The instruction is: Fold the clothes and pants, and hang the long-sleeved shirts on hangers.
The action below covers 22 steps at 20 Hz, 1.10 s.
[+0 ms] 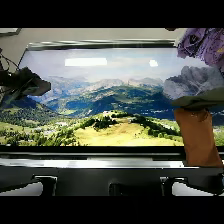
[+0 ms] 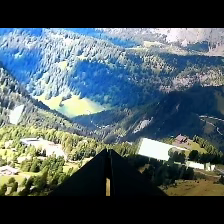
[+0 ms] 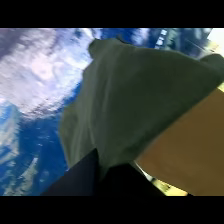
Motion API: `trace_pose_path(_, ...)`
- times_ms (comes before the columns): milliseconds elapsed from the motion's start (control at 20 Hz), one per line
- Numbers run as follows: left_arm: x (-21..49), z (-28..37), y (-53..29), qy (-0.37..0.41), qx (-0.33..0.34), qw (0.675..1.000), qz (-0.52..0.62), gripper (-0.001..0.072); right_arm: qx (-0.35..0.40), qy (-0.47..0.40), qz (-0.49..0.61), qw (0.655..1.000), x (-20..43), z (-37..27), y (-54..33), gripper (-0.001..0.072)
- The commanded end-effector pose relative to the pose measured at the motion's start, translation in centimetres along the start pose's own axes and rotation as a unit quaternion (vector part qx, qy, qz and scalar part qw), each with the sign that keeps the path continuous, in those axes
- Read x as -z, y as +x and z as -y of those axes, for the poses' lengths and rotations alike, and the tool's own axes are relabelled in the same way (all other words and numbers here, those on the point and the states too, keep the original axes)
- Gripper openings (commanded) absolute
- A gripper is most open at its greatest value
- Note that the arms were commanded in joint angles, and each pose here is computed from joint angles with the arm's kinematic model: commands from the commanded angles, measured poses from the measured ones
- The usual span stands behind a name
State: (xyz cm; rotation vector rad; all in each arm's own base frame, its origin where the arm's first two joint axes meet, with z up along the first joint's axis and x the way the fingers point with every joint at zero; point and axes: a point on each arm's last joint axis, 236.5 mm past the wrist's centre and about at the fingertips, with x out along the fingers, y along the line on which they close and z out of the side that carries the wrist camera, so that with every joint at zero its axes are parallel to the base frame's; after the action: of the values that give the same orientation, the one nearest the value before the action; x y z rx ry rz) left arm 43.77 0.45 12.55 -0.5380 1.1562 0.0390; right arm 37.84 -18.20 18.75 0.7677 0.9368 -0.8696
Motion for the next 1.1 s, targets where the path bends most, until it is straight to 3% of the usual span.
trace_pose_path(0, 0.0, 0.0, 0.0, 0.001, 0.0, 1.0, 0.001, 0.0017, 0.087, -0.023, -0.032, 0.995, 1.5, 4.2, -0.2, 0.0026)
trace_pose_path(200, 0.0, 0.0, 0.0, 0.001, 0.0, 1.0, 0.001, 0.0017, 0.148, -0.038, -0.044, 0.987, 3.0, 7.9, 0.2, 0.0026)
trace_pose_path(1050, 0.0, 0.0, 0.0, 0.001, 0.0, 1.0, 0.001, 0.0017, 0.242, -0.085, -0.109, 0.96, 16.1, 20.0, 9.5, 0.0027)
